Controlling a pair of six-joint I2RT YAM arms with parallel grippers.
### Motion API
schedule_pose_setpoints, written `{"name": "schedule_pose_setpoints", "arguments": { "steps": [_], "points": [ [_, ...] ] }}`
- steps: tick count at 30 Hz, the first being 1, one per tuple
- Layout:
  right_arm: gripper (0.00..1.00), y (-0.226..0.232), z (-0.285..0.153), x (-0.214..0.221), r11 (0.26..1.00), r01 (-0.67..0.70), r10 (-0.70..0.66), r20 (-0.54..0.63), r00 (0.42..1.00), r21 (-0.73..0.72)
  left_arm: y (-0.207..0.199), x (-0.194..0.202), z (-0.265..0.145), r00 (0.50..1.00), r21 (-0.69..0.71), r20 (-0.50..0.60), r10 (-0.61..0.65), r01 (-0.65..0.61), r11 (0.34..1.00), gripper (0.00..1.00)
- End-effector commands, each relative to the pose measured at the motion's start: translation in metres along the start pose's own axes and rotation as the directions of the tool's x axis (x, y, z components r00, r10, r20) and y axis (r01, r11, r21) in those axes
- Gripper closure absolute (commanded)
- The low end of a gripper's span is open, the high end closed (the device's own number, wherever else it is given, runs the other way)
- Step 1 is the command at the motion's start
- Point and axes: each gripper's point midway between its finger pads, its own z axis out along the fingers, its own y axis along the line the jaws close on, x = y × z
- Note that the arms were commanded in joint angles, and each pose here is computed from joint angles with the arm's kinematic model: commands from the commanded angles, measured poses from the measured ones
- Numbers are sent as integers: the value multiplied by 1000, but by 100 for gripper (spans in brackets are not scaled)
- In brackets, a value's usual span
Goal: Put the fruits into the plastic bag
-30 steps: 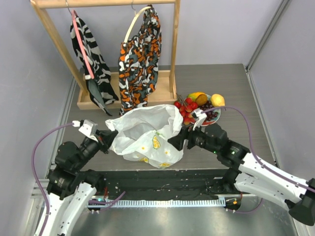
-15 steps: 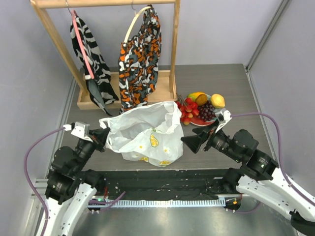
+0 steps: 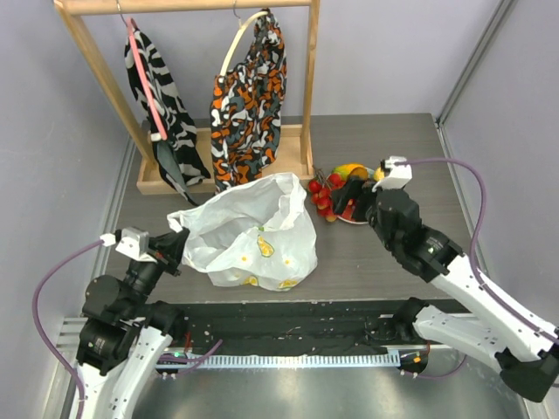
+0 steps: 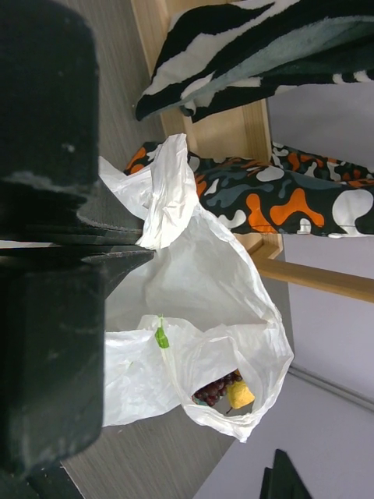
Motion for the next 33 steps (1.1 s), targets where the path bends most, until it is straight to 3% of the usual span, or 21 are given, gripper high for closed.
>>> {"name": "schedule_pose_setpoints", "arguments": {
  "steps": [1,4,8,12,21,25,28,33],
  "points": [
    [6,-35,29,-56,991,-87,75,127,989,97,-5,-6,3,1000,29,15,16,-16,999,100],
    [13,-72,67,-48,979,-111,101,67,993,173,-6,-6,2,1000,33,18,18,-18,999,100],
    [25,-95,116,-30,980,-111,120,-44,992,163,-6,-6,1,1000,36,14,16,-16,999,100],
    [32,-74,139,-12,998,-64,65,-132,989,14,-3,-6,2,1000,19,14,20,-21,1000,100],
    [28,-61,145,19,989,143,-145,-165,976,-22,-1,-2,3,1000,9,-2,21,-21,1000,100],
    [27,-44,152,36,951,310,-302,-204,931,6,0,-2,3,1000,6,-5,20,-20,1000,100],
    [20,-40,161,38,915,399,-379,-206,902,63,1,-1,3,1000,-2,-7,22,-22,1000,100],
    [18,-33,176,32,881,460,-431,-208,878,114,1,-1,2,1000,-1,-10,20,-20,1000,100]
  ]
}}
